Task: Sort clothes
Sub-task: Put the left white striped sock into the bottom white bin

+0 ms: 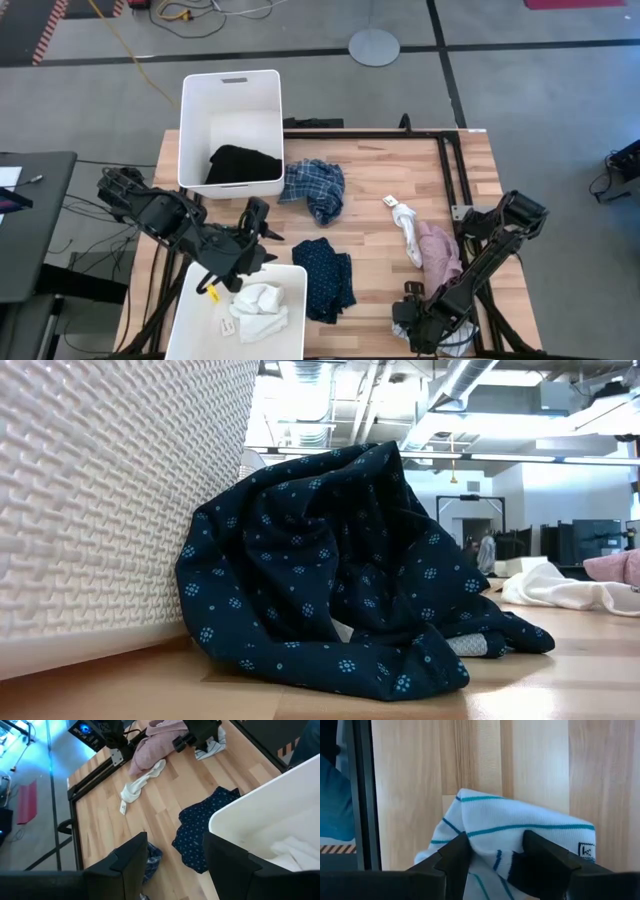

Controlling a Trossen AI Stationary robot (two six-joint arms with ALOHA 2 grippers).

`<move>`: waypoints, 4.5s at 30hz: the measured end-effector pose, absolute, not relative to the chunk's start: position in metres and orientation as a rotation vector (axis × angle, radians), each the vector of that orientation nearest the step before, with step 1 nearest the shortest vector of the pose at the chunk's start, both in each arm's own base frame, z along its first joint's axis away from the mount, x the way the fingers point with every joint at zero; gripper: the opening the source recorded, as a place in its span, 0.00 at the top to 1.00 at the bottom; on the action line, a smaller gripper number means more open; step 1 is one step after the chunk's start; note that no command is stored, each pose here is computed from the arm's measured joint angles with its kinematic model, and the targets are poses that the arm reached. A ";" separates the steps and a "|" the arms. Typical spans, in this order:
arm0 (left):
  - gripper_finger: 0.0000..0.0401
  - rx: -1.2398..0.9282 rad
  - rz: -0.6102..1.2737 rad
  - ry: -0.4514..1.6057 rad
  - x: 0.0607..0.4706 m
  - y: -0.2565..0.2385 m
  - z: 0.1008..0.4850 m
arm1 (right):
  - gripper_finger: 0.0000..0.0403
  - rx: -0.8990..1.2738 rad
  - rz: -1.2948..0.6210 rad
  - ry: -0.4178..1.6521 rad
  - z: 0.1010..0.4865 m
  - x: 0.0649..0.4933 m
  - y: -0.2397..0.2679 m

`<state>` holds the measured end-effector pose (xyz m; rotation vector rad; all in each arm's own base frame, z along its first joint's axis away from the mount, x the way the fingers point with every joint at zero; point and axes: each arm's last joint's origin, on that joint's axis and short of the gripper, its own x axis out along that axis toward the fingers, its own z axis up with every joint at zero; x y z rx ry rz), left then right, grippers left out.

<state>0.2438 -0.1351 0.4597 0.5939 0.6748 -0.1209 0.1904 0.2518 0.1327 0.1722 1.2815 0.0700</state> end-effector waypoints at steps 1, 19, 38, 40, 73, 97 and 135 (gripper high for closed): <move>0.53 0.594 -0.120 0.675 0.244 -0.135 0.460 | 0.49 0.169 0.066 1.283 0.133 0.190 0.251; 0.53 0.595 -0.119 0.675 0.244 -0.134 0.460 | 0.98 0.150 0.080 1.283 0.131 0.193 0.249; 0.53 0.623 -0.115 0.691 0.251 -0.121 0.460 | 0.99 -0.092 0.005 1.103 0.146 0.235 0.203; 0.53 0.620 -0.113 0.696 0.253 -0.118 0.459 | 0.99 -0.114 -0.007 1.050 0.156 0.240 0.196; 0.53 0.582 -0.183 0.467 0.305 -0.057 0.460 | 0.99 -0.370 -0.133 0.286 0.312 0.256 0.110; 0.53 0.744 -0.121 0.323 0.337 -0.062 0.419 | 0.99 -0.532 -0.137 0.137 0.333 0.250 0.121; 0.61 0.991 -0.142 0.391 0.358 -0.071 0.395 | 0.99 -0.320 0.042 0.104 0.330 0.270 0.097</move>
